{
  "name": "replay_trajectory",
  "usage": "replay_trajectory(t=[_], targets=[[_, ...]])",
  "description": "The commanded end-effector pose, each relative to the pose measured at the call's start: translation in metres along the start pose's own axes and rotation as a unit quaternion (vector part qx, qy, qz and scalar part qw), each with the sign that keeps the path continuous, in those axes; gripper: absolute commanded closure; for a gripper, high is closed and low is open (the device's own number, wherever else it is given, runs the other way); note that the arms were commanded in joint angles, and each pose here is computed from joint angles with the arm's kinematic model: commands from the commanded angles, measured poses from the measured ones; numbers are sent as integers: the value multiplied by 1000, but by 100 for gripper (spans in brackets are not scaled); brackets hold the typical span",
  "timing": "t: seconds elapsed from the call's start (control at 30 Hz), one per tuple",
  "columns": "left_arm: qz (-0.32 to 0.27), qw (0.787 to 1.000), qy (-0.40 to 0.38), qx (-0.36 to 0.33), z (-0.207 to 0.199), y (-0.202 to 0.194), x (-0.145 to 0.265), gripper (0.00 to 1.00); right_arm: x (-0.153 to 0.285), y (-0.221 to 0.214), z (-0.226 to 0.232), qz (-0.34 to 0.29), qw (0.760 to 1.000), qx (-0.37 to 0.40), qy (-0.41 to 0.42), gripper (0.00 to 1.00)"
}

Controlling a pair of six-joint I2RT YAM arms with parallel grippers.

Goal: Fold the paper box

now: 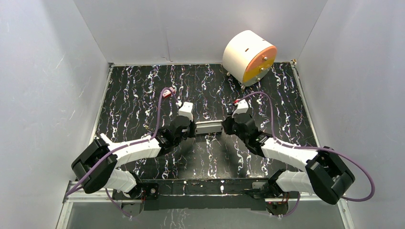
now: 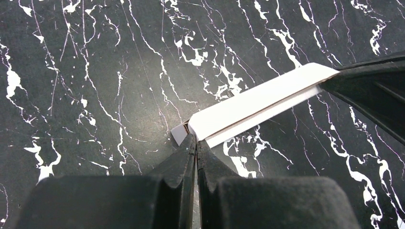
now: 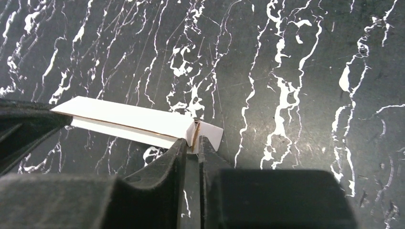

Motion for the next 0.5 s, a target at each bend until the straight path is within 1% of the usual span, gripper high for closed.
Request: replay_trajectory(t=[0.0, 0.13, 0.3, 0.37, 0.47], targets=[[100, 992, 56, -57, 32, -60, 8, 100, 12, 17, 1, -5, 1000, -14, -8, 71], [100, 992, 56, -58, 32, -59, 7, 100, 18, 30, 9, -11, 999, -51, 4, 52], [99, 992, 56, -60, 32, -59, 7, 100, 22, 45, 21, -18, 993, -112, 35, 36], [98, 992, 54, -60, 31, -59, 7, 100, 21, 49, 22, -20, 990, -132, 37, 33], [97, 992, 52, -60, 31, -58, 6, 100, 15, 53, 19, -20, 985, -170, 30, 32]])
Point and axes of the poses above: each gripper's point midway between its finger pads, its own x axis back along the fingers, its own z axis along the line the jaws close on, y = z × x, the point moved 1 cm from there along x, back along the fingers, and after that the axes turned 9 degrees about -x, right-handed, at the moved point
